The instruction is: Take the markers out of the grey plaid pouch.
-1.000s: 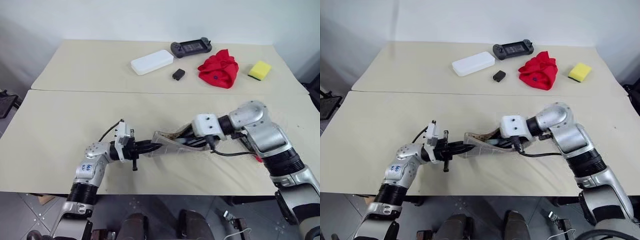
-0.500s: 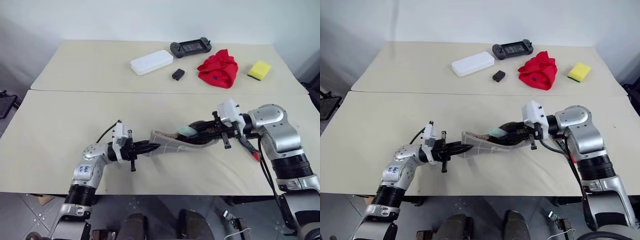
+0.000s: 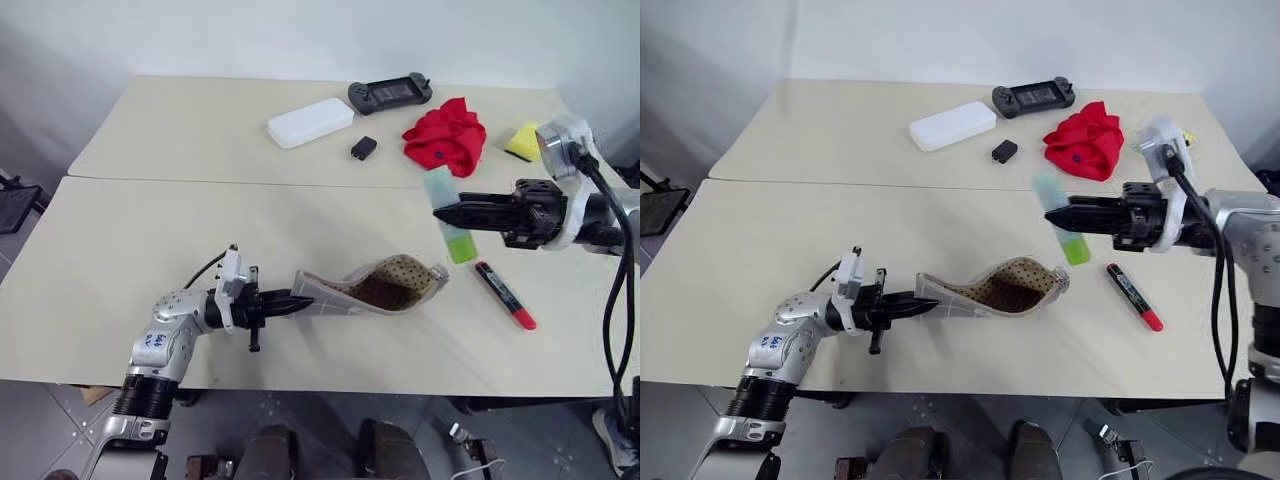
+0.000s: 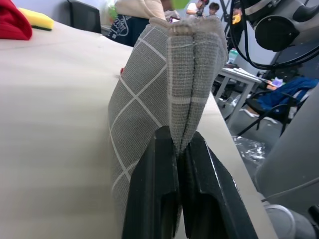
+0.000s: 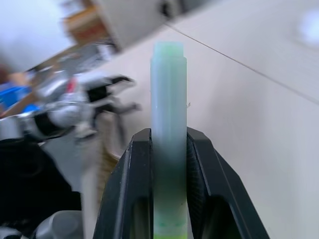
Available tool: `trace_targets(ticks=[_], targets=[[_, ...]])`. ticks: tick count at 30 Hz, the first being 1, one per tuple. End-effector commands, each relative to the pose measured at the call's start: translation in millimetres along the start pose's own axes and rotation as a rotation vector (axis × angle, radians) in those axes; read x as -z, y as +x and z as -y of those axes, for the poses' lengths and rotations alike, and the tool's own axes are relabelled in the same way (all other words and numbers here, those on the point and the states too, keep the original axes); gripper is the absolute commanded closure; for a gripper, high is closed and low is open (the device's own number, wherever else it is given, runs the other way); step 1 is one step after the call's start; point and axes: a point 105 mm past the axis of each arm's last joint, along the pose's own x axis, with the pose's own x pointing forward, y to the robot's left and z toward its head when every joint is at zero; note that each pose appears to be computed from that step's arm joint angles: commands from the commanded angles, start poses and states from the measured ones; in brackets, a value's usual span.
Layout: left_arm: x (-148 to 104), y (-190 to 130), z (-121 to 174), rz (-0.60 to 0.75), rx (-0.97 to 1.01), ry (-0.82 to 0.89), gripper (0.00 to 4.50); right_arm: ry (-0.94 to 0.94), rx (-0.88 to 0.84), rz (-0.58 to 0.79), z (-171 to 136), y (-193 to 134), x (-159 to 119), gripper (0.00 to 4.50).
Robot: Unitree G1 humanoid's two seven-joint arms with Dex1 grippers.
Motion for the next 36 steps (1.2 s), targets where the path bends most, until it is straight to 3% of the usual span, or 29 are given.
trace_targets(ticks=[1,7,14,17,21,26,28,32,36], targets=[[-4.0,-2.0,2.7,0.014,0.007,0.001,4.5,0.033,0.184,-0.134,24.6,-24.6,32.8,4.06],[-5.6,-6.2,0.7,0.016,-0.012,-0.005,4.5,0.073,0.388,-0.313,46.8,-36.4,92.0,4.06],[-10.1,-14.4,-0.1,0.019,-0.042,-0.006,4.5,0.063,0.538,-0.373,59.5,-53.0,114.1,4.06],[-12.3,-17.5,-0.1,0.023,-0.053,-0.014,4.5,0.077,0.477,-0.387,50.4,-52.1,113.8,3.06],[-16.1,-20.9,0.3,0.035,-0.065,-0.034,4.5,-0.043,0.44,-0.275,50.7,-44.5,92.8,1.76],[-37.0,-42.5,1.0,0.159,-0.161,-0.234,4.5,-0.322,0.301,-0.012,37.2,-34.0,53.9,0.12],[-45.8,-56.4,0.8,0.228,-0.229,-0.32,4.5,-0.405,0.276,0.087,31.9,-30.6,44.7,0.05],[-56.9,-100.2,2.3,0.394,-0.448,-0.47,4.5,-0.453,0.137,0.144,13.8,-9.6,47.9,0.05],[-50.2,-154.6,10.6,0.612,-0.753,-0.608,4.5,-0.525,-0.019,0.207,-11.1,14.5,56.0,0.05]])
